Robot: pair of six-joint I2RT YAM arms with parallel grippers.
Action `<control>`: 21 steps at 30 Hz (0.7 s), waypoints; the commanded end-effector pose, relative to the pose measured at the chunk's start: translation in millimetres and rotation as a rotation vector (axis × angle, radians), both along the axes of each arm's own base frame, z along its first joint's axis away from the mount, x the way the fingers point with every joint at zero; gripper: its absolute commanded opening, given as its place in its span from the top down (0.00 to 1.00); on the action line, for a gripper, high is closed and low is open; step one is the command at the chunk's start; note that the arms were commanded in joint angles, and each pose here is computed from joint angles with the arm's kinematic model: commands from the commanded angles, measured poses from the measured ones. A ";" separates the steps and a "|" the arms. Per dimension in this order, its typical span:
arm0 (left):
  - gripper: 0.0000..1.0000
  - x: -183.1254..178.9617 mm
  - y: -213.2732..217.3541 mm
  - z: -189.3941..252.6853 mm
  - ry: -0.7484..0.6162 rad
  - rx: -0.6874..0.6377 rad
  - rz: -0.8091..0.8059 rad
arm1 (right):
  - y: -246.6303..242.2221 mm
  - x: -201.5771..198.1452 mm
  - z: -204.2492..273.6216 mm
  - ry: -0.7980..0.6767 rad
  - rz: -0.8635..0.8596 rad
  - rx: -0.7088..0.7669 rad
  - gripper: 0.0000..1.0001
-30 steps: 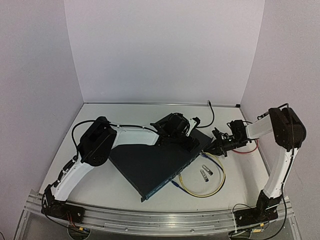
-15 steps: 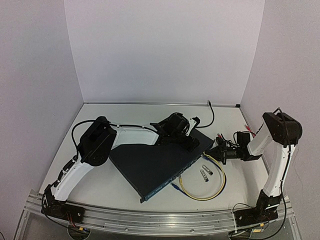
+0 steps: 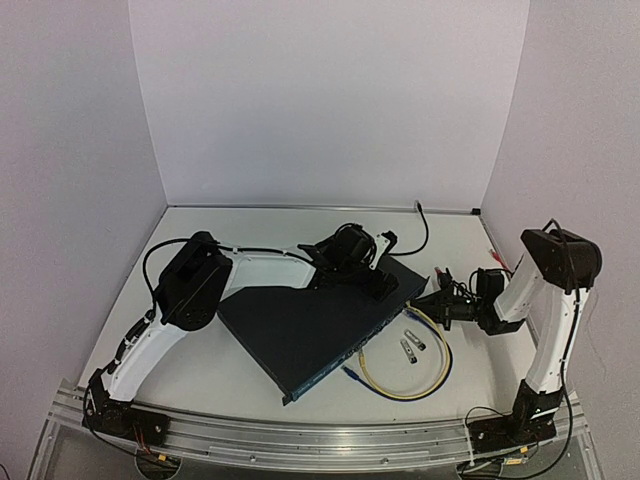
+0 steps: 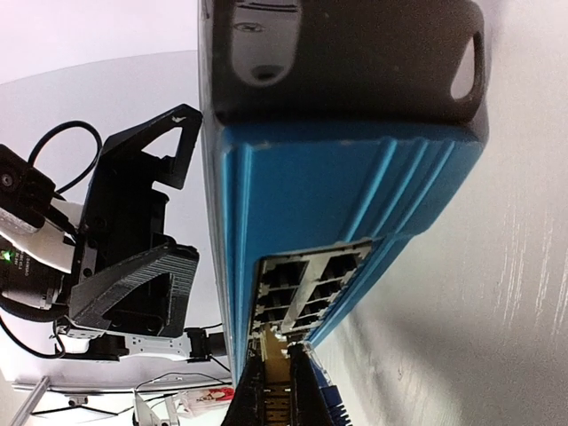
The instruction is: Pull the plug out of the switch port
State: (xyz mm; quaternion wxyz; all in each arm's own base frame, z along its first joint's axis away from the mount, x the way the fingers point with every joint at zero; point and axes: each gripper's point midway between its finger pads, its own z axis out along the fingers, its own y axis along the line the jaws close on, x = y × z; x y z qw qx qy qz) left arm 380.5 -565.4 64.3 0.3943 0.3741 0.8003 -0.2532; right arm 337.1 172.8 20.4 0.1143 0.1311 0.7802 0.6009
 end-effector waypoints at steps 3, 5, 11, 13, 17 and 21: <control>0.10 -29.8 58.7 -117.5 0.249 0.281 0.075 | -26.3 -44.3 -70.7 0.335 -0.095 -0.186 1.00; 0.10 -30.9 60.2 -120.0 0.257 0.282 0.078 | -32.9 -51.2 -72.5 0.343 -0.097 -0.268 1.00; 0.10 -33.9 61.7 -125.1 0.279 0.273 0.083 | -56.8 -73.0 -60.0 0.338 -0.064 -0.521 1.00; 0.10 -33.2 61.5 -125.8 0.278 0.271 0.087 | -56.0 -77.6 -51.8 0.324 -0.052 -0.517 1.00; 0.10 -33.0 61.7 -128.8 0.282 0.274 0.090 | -47.9 -80.6 -48.2 0.350 -0.031 -0.456 1.00; 0.09 -32.6 59.8 -126.0 0.279 0.265 0.086 | -46.7 -71.4 -51.4 0.348 -0.021 -0.454 0.92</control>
